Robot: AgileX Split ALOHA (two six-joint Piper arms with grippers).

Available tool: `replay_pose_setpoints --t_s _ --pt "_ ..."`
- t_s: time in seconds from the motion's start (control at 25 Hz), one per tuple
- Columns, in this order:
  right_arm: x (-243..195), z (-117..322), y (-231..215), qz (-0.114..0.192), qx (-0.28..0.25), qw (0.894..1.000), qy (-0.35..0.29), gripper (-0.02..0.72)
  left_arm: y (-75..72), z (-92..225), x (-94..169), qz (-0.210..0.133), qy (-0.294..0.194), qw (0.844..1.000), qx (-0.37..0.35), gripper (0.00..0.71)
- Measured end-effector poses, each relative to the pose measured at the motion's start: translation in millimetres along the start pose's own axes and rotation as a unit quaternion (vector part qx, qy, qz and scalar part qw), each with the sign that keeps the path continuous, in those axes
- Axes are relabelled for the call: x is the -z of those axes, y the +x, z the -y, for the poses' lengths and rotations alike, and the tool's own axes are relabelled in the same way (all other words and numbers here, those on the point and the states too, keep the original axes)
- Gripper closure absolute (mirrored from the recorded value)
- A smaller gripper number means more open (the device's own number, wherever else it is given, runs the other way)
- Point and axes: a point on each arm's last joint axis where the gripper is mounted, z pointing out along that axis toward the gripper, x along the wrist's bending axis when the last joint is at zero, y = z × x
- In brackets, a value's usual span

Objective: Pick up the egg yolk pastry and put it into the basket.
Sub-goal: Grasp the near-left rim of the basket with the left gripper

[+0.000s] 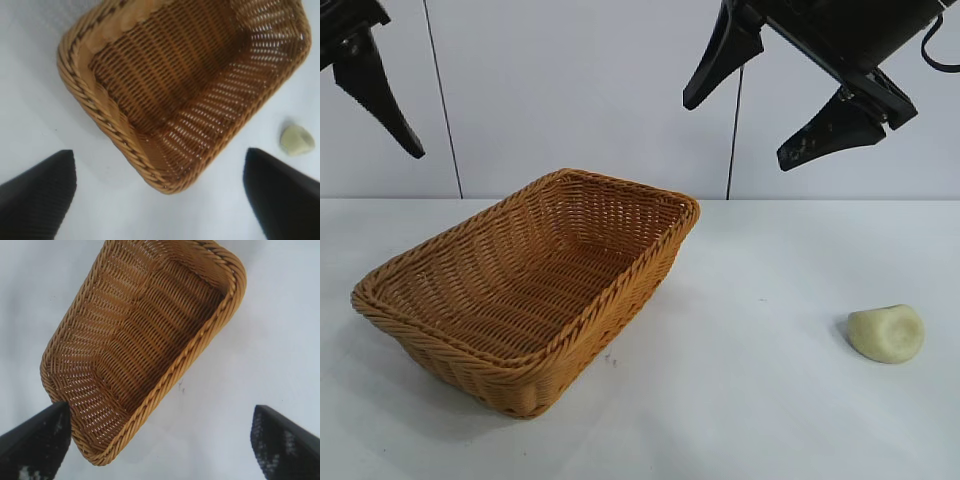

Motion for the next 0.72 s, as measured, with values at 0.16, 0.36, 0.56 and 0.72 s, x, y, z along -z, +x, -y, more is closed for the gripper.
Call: replay_pose_setpoints --t_s 0.16,0.36,0.56,0.72 --pt "0 -1 0 0.001 0.0 1.0 -0.005 0.008 -1.2 3 -2 -0.013 -0.009 1.0 0.026 0.062" --pt "0 -1 0 0.001 0.0 1.0 -0.005 0.008 -1.1 7 -24 -0.056 -0.009 0.996 0.073 0.062" --pt "0 -1 0 0.001 0.0 1.0 -0.005 0.008 3.2 5 -60 -0.09 0.003 0.989 0.12 0.062" --pt "0 -1 0 0.001 0.0 1.0 -0.006 0.008 6.5 8 -80 -0.107 0.021 0.984 0.141 0.062"
